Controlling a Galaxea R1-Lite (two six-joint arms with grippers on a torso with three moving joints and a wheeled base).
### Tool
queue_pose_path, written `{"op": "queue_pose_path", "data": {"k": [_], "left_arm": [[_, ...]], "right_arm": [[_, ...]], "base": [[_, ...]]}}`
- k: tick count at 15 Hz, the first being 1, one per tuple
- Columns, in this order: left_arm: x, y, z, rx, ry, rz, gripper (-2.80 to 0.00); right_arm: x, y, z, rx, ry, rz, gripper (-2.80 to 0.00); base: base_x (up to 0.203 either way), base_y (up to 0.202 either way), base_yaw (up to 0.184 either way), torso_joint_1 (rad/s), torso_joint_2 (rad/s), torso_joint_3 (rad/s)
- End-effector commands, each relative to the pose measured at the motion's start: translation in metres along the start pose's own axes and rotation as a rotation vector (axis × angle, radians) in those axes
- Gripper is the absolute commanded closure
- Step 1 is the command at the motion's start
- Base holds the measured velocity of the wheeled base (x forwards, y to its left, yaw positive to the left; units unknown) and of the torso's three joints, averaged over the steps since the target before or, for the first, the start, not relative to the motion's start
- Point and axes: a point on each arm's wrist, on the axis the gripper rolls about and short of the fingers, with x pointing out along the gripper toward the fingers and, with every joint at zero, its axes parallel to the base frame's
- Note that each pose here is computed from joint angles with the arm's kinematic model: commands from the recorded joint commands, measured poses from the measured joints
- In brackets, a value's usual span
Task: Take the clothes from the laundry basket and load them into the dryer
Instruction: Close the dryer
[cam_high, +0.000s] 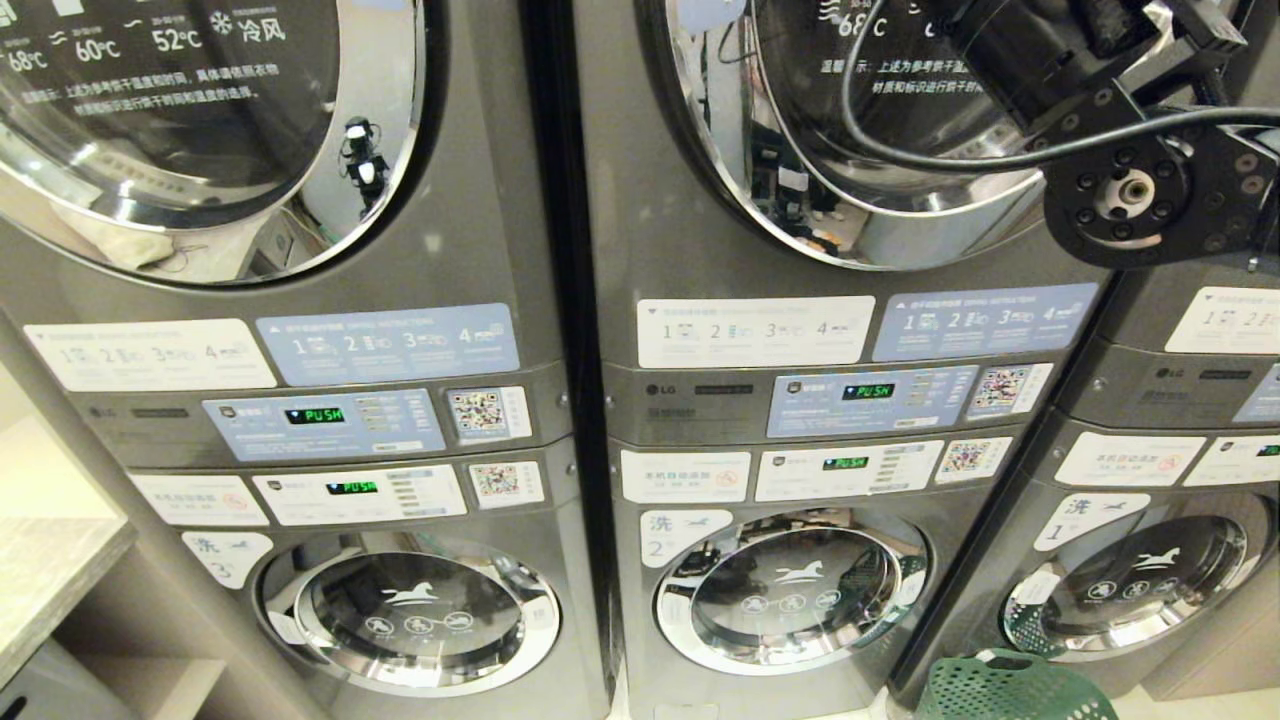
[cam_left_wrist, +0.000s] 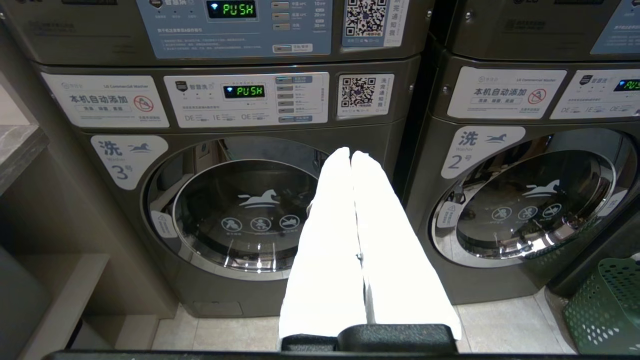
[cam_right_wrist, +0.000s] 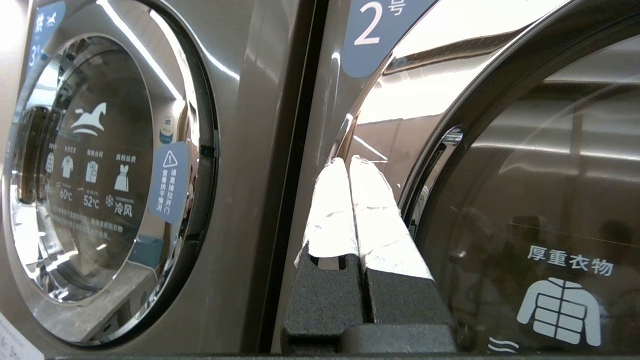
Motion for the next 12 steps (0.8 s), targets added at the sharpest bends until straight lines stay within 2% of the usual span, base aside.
{"op": "queue_pose_path", "data": {"k": [1, 3, 6, 12], "left_arm": [[0.000, 0.000, 0.000, 0.000, -0.001, 0.001, 0.00], [0.000, 0.000, 0.000, 0.000, -0.001, 0.001, 0.00], [0.000, 0.000, 0.000, 0.000, -0.001, 0.001, 0.00], [0.000, 0.000, 0.000, 0.000, -0.001, 0.001, 0.00]], "right_arm": [[0.001, 0.002, -0.013, 0.006, 0.014, 0.006, 0.00], [0.003, 0.005, -0.042, 0.013, 0.051, 0.014, 0.00], [0.003, 0.007, -0.068, -0.001, 0.011, 0.000, 0.00], [0.001, 0.005, -0.088, -0.009, 0.035, -0.003, 0.00]], "base": [[0.000, 0.000, 0.000, 0.000, 0.00, 0.000], [0.000, 0.000, 0.000, 0.000, 0.00, 0.000], [0.000, 0.000, 0.000, 0.000, 0.00, 0.000], [0.000, 0.000, 0.000, 0.000, 0.00, 0.000]]}}
